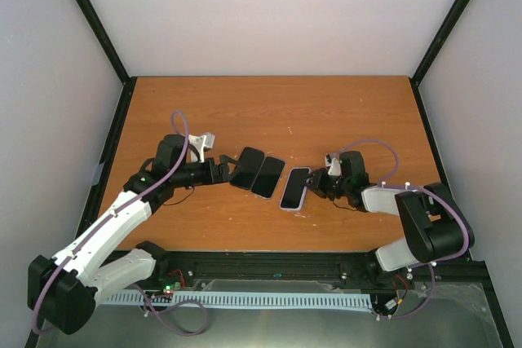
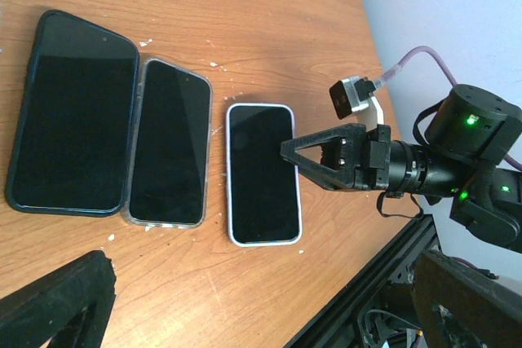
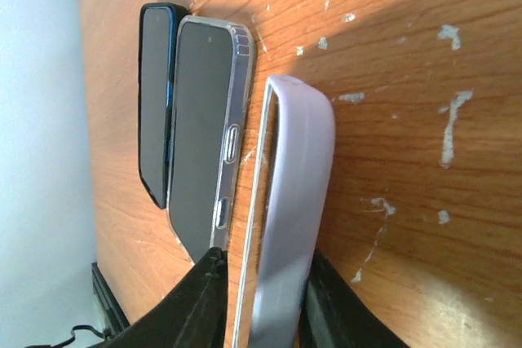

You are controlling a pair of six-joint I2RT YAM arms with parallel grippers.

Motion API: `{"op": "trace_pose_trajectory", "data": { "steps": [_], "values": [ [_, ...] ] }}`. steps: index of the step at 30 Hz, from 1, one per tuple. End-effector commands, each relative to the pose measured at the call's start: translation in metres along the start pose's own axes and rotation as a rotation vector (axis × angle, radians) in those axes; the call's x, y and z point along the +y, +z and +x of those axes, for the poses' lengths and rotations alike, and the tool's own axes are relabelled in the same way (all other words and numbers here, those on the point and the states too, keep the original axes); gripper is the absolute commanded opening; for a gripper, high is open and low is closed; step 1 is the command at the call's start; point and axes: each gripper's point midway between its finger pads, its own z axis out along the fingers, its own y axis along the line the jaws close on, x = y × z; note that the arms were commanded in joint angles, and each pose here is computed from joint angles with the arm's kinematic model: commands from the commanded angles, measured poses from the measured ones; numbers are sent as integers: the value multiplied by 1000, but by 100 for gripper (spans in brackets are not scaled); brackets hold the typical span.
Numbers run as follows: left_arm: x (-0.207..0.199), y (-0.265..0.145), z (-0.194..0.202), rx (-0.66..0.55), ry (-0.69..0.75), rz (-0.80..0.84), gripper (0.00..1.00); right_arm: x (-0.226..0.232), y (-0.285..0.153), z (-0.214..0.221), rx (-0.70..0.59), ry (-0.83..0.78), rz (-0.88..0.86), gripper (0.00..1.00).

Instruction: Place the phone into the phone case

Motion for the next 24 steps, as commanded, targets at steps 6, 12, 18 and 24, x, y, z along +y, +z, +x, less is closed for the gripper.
{"op": "trace_pose_trajectory", "data": {
  "steps": [6, 12, 18, 24],
  "values": [
    [-6, -20, -22, -97, 36, -66, 99, -5, -14, -14, -49, -31, 122, 52],
    [-8, -38, -39, -190, 38, -123, 99, 2, -41, -17, -81, -33, 217, 88],
    [-14, -55, -48, -268, 35, -128, 100, 36, -85, -27, -159, -139, 265, 100],
    [-24, -66, -60, -307, 81, -130, 99, 96, -153, -39, -319, -268, 252, 100]
  ]
}}
